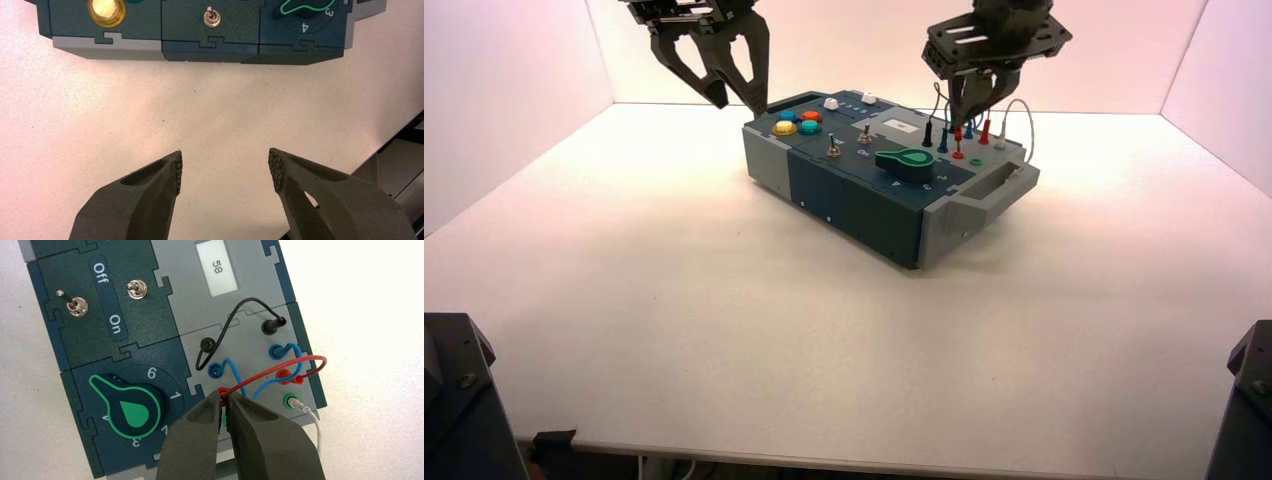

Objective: Insert the red wire.

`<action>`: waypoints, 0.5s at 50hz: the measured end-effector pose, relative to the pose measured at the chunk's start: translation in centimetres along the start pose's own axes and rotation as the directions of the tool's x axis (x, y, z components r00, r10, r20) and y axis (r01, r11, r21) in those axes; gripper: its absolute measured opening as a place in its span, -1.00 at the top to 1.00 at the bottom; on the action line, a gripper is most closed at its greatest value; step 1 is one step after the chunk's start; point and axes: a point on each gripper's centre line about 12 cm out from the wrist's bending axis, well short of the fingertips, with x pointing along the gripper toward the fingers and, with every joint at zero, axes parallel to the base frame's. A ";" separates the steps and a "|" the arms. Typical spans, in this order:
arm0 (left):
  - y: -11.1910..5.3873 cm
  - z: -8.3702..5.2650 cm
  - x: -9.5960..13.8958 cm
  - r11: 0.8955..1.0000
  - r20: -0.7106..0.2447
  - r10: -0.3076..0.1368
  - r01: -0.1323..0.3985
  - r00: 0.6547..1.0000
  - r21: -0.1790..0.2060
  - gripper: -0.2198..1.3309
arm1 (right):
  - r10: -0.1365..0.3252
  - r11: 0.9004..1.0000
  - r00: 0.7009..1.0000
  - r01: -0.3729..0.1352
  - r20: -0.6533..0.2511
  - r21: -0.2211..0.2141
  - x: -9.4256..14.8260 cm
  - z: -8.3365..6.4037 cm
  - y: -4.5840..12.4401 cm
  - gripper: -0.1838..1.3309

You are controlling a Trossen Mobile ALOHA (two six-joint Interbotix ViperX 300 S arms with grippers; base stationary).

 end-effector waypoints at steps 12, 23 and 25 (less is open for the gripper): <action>0.0 0.0 0.0 1.000 0.000 -0.001 0.001 1.000 -0.001 -0.99 | -0.002 1.000 1.000 0.002 0.004 0.004 0.2 0.1 -0.2 0.82; 0.0 0.0 0.0 1.000 -0.001 -0.001 0.001 1.000 -0.001 -0.99 | -0.010 1.000 1.000 0.010 0.006 0.028 0.4 0.0 -1.0 0.82; 0.0 0.0 0.1 1.000 -0.001 -0.002 0.002 1.000 0.000 -0.99 | -0.011 1.000 1.000 0.010 0.009 0.026 0.3 0.1 -1.0 0.82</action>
